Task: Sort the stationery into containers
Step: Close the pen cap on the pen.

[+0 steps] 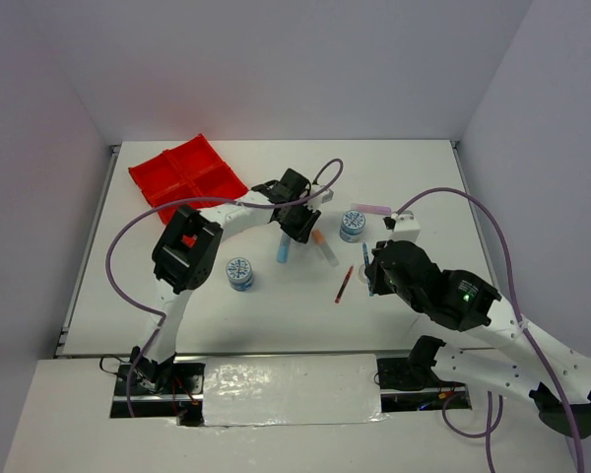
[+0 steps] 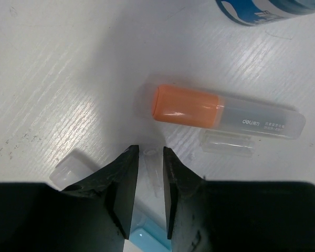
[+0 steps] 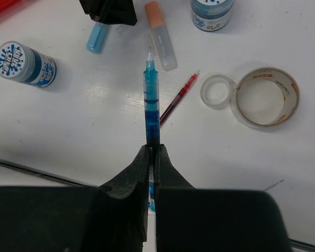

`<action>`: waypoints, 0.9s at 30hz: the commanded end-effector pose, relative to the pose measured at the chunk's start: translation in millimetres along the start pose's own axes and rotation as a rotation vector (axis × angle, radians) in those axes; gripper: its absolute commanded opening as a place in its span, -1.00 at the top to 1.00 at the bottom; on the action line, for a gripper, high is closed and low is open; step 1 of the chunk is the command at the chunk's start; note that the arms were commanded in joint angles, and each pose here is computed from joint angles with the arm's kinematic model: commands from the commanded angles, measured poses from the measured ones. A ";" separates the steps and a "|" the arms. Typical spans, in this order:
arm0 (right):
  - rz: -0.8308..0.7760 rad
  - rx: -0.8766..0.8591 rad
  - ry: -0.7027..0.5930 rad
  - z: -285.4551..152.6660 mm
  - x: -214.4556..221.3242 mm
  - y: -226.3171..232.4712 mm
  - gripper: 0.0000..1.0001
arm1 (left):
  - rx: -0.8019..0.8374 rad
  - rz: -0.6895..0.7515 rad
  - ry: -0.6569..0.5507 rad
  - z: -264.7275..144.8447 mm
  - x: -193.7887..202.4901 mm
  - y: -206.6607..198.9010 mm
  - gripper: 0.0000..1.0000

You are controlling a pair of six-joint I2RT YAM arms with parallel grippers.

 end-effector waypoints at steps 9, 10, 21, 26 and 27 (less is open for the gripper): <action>0.002 0.002 -0.027 -1.5 -4.0 -1.8 1.00 | -0.086 -0.013 0.146 20.0 39.7 -1.5 0.11; -0.001 0.002 -0.024 -1.4 -3.3 -2.0 1.00 | -0.092 -0.013 0.149 20.2 41.1 -1.5 0.11; 0.000 -0.001 -0.033 -3.3 -4.5 -2.9 1.00 | -0.188 -0.119 0.206 25.3 58.6 -1.6 0.40; 0.007 -0.001 -0.036 -3.4 -3.4 -4.5 1.00 | -0.238 -0.121 0.227 22.0 63.3 -4.2 0.31; 0.006 -0.001 -0.035 -3.2 -2.5 -4.7 1.00 | -0.262 -0.127 0.233 20.7 64.6 -4.2 0.32</action>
Point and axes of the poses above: each gripper's point midway between its finger pads, its own z axis out along the fingers, its own y axis along the line the jaws close on, x = y × z, the point moved 6 cm from there along -z, back along the fingers, and after that the axes turned 4 degrees about z, right-handed, at the moved point
